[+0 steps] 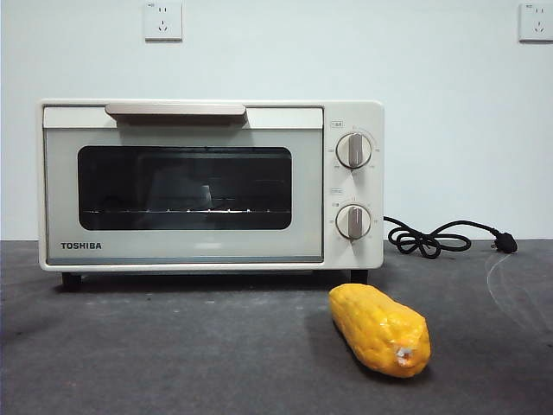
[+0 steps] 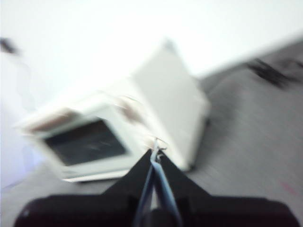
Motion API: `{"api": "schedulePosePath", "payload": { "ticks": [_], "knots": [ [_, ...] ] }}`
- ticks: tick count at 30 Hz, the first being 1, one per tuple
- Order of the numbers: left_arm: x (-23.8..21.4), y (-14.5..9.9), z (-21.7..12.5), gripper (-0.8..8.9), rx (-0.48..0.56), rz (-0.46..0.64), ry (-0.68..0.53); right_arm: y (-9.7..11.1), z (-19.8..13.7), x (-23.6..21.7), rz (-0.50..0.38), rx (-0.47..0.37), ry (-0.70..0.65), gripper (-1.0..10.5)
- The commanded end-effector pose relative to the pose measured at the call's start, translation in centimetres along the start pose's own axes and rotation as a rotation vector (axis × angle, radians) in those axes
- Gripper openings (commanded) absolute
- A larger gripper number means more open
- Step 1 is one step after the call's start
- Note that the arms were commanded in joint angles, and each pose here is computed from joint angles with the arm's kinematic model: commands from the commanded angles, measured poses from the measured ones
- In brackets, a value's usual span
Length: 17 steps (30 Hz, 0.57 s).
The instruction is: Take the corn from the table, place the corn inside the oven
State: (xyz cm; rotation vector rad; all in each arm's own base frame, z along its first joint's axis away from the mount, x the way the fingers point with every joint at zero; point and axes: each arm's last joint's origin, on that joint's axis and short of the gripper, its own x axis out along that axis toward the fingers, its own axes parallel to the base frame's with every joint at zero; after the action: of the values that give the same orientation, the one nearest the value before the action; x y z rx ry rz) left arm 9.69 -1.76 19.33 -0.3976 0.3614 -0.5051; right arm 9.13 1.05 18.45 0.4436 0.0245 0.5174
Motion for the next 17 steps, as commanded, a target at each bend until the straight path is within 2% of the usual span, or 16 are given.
{"api": "schedulePosePath", "payload": {
  "ticks": [1, 4, 9, 13, 17],
  "knots": [
    [-0.1, -0.6, 1.6, -0.05, 0.042, -0.007, -0.007, 0.8, 1.3, -0.2, 0.033, 0.066, -0.031, 0.0],
    [0.0, -1.4, 3.6, -0.05, 0.027, -0.022, 0.022, 1.6, 2.4, -0.2, 0.077, 0.071, -0.007, 0.0],
    [0.6, -2.4, 6.4, -0.05, 0.012, -0.071, 0.078, 2.7, 4.4, 0.2, 0.123, 0.099, 0.108, 0.0],
    [1.5, -2.9, 8.1, -0.05, 0.042, -0.108, 0.117, 3.5, 6.5, 1.1, 0.223, 0.043, 0.199, 0.0],
    [2.7, -3.5, 8.8, -0.05, 0.048, -0.150, 0.163, 4.5, 9.2, 2.1, 0.275, 0.009, 0.205, 0.0]
  ]
}}
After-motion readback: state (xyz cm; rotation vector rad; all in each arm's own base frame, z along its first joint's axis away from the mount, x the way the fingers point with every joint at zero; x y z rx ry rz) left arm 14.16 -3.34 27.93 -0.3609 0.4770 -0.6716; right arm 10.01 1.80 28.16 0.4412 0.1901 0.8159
